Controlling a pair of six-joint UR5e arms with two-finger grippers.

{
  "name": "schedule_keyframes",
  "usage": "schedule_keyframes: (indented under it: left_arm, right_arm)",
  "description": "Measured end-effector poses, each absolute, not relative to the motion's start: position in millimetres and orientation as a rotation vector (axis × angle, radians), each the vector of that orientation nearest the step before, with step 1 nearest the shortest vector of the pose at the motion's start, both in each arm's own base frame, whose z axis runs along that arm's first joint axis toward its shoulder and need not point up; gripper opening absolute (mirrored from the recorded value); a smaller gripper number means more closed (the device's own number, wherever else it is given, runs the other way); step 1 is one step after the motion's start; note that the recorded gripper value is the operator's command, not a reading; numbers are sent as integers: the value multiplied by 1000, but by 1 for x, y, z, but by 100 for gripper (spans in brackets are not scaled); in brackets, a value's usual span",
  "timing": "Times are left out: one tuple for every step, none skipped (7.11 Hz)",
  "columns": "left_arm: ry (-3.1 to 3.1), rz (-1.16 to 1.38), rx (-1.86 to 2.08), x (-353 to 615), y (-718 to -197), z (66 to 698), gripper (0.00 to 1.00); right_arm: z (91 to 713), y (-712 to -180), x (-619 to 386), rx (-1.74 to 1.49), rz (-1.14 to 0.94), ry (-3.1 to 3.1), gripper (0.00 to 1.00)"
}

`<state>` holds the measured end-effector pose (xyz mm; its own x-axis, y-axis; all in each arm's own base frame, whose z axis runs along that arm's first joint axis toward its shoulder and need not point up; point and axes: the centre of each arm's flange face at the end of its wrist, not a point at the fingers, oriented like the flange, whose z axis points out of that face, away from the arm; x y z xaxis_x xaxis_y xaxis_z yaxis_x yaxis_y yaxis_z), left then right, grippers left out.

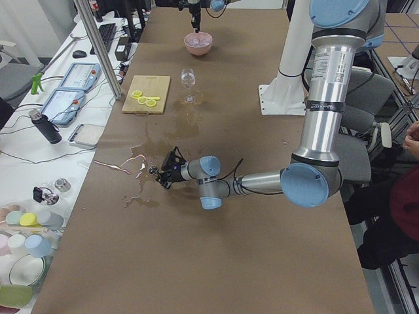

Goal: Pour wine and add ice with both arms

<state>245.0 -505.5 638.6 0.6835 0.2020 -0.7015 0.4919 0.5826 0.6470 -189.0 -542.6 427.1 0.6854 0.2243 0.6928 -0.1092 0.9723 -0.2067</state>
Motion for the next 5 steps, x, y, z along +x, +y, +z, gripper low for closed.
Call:
schedule_keyframes:
  left_arm:
    - [845,-195,972,245,-505,636,0]
    - [860,-196,985,245,-504,631,0]
    - [879,-198,1002,245,-506,625,0]
    - [902,-200,1024,248,-509,615,0]
    - [928,-201,1048,255,-517,600,0]
  right_arm:
    - [424,-542,-186,-146,190,-798,35]
    - [422,-542,-184,-141,192,-798,35]
    - [422,-542,-183,-139,195,-798,35]
    - [421,-543,-182,-139,197,-799,35]
    - [421,-542,-182,-139,198,-799,35]
